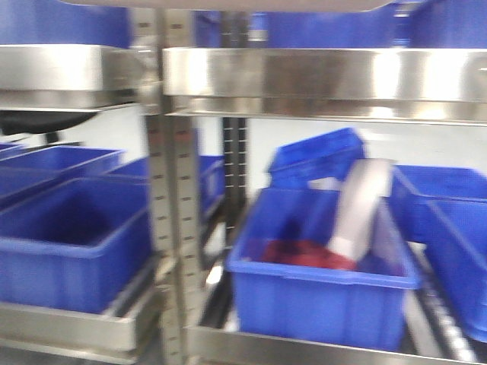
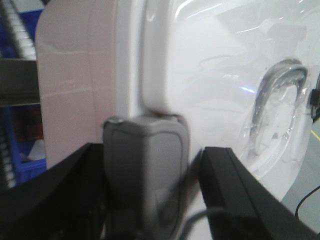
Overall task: Grab white bin and place on right shelf
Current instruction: 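Approach the rack and align the held bin above a shelf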
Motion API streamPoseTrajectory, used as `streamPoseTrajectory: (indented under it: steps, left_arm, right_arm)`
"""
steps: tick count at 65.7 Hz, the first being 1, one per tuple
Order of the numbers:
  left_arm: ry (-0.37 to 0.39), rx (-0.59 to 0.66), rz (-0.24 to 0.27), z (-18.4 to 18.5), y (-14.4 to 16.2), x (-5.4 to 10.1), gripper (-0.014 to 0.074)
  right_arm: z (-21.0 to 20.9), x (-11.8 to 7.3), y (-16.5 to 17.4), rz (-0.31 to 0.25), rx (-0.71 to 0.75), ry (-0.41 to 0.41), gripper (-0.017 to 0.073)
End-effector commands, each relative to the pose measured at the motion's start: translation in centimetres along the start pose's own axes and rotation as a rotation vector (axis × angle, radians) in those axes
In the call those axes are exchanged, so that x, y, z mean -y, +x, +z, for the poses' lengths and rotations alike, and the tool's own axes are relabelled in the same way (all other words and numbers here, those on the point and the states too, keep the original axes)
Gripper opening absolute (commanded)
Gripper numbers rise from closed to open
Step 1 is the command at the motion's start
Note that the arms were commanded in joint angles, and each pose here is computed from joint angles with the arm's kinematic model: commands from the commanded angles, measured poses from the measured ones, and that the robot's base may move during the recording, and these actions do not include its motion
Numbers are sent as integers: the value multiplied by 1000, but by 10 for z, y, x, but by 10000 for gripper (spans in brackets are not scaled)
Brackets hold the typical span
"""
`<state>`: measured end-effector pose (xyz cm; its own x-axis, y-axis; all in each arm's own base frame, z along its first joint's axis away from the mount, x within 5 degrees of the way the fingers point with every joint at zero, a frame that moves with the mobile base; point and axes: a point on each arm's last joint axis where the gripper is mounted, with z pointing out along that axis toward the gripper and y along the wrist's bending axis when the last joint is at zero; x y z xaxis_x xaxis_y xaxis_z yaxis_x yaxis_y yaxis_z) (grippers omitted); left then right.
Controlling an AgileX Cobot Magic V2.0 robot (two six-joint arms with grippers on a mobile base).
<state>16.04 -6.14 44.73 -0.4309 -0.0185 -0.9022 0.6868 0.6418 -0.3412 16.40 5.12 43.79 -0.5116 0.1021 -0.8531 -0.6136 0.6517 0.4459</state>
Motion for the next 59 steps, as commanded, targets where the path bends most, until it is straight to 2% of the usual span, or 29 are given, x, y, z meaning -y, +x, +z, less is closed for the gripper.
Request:
streamPoseTrajectory:
  steps: [1, 59]
  left_arm:
    - [171, 104, -20, -8, -14, 27, 241]
    - [171, 104, -20, -8, -14, 27, 241]
  right_arm:
    - [-10, -35, -9, 9, 52, -242, 414]
    - [-10, -35, -9, 9, 52, -242, 414]
